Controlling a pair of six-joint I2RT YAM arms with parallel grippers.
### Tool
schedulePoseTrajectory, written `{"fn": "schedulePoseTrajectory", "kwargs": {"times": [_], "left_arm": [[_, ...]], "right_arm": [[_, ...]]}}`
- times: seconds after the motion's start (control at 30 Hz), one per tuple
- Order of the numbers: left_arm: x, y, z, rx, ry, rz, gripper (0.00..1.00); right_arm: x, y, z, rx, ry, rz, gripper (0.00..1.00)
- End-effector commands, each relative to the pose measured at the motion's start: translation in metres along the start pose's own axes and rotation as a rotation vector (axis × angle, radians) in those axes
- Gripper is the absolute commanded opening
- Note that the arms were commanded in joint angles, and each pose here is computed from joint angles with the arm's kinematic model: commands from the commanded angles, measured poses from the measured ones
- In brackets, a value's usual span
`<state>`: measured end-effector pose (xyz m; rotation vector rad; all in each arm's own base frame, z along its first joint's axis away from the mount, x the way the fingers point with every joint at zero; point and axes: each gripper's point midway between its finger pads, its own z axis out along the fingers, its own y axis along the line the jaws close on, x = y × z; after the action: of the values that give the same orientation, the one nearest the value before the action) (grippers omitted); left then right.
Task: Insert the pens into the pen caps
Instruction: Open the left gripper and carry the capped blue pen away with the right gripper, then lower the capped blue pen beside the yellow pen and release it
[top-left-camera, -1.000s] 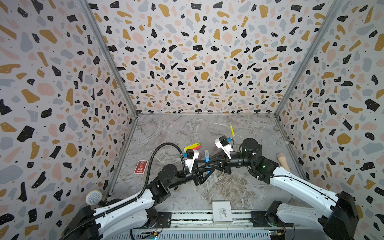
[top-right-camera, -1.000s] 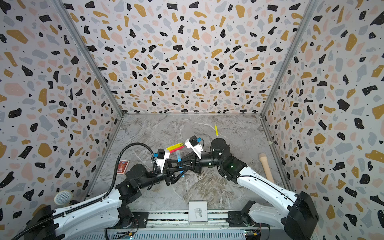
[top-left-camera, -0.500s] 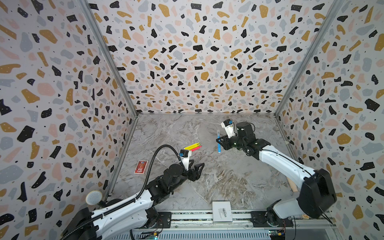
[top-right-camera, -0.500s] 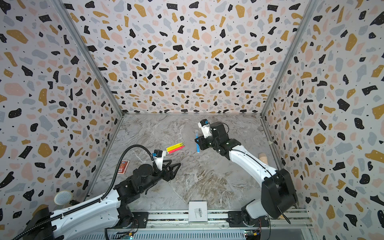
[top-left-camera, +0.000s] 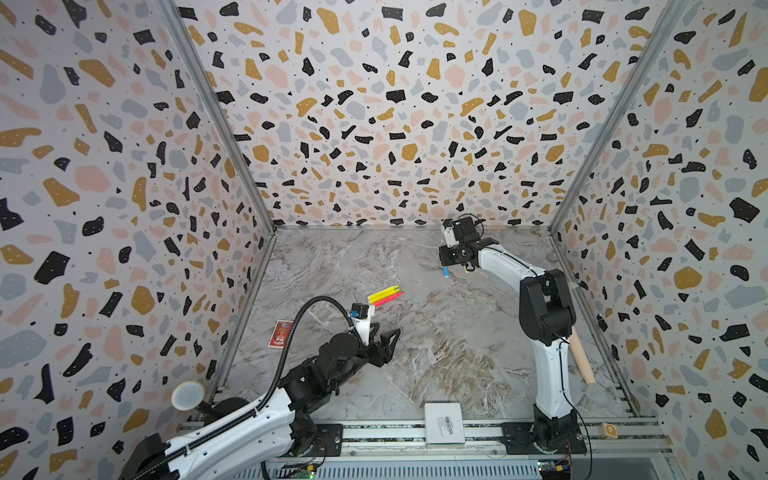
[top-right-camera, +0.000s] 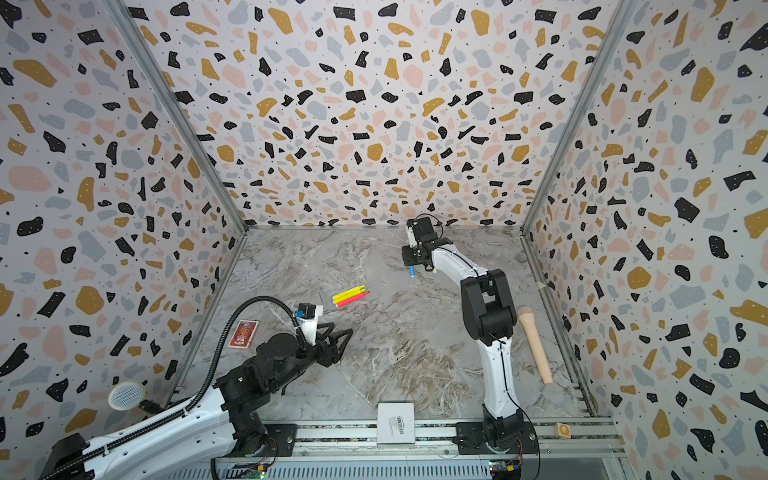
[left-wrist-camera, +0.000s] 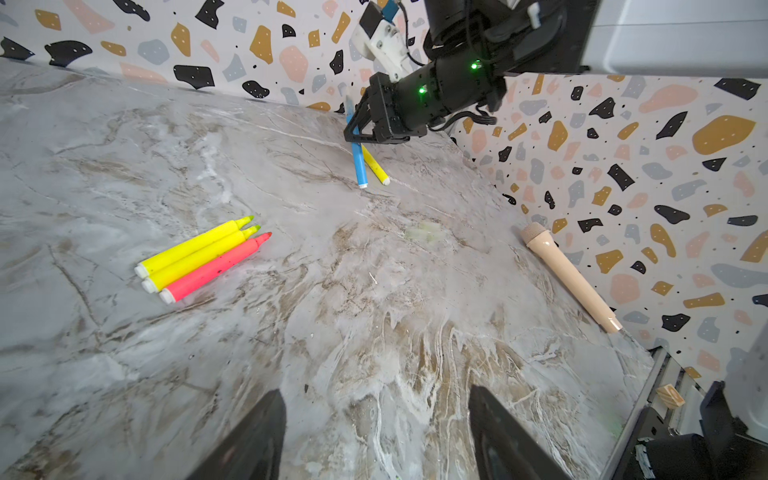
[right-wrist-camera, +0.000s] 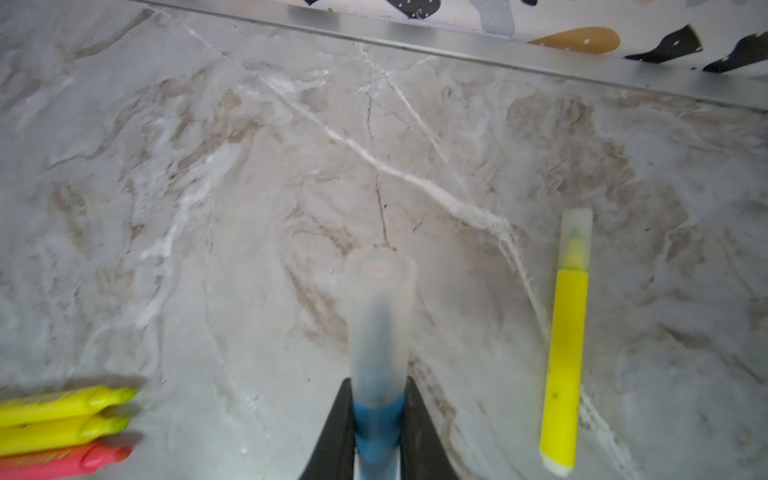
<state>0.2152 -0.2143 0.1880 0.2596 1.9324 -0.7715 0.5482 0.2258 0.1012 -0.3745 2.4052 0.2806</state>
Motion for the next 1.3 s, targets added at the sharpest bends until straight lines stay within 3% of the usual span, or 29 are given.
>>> {"fn": "schedulePoseTrajectory", "kwargs": {"times": [0.0,0.5,0.9,1.03,1.27], "left_arm": [[-0.001,0.007,-0.008,-0.023,-0.018,-0.002,0.7],[-0.003,0.005,-0.007,-0.014,-0.026,-0.004,0.7],[-0.007,0.008,-0.014,-0.025,-0.046,-0.015,0.7],[-0.008,0.008,-0.015,-0.024,-0.05,-0.019,0.7],[-0.012,0.008,-0.017,-0.033,-0.053,-0.007,0.7]], "right_arm": [[-0.011,-0.023,-0.001,0.083,0.028,-0.018,0.0],[0.002,-0.048,0.027,0.172,0.098,-0.049,0.01],[0.004,-0.064,0.034,0.239,0.098,-0.056,0.1],[-0.002,-0.069,0.029,0.279,0.079,-0.041,0.13],[-0.02,-0.056,0.013,0.266,0.029,-0.049,0.3]]}}
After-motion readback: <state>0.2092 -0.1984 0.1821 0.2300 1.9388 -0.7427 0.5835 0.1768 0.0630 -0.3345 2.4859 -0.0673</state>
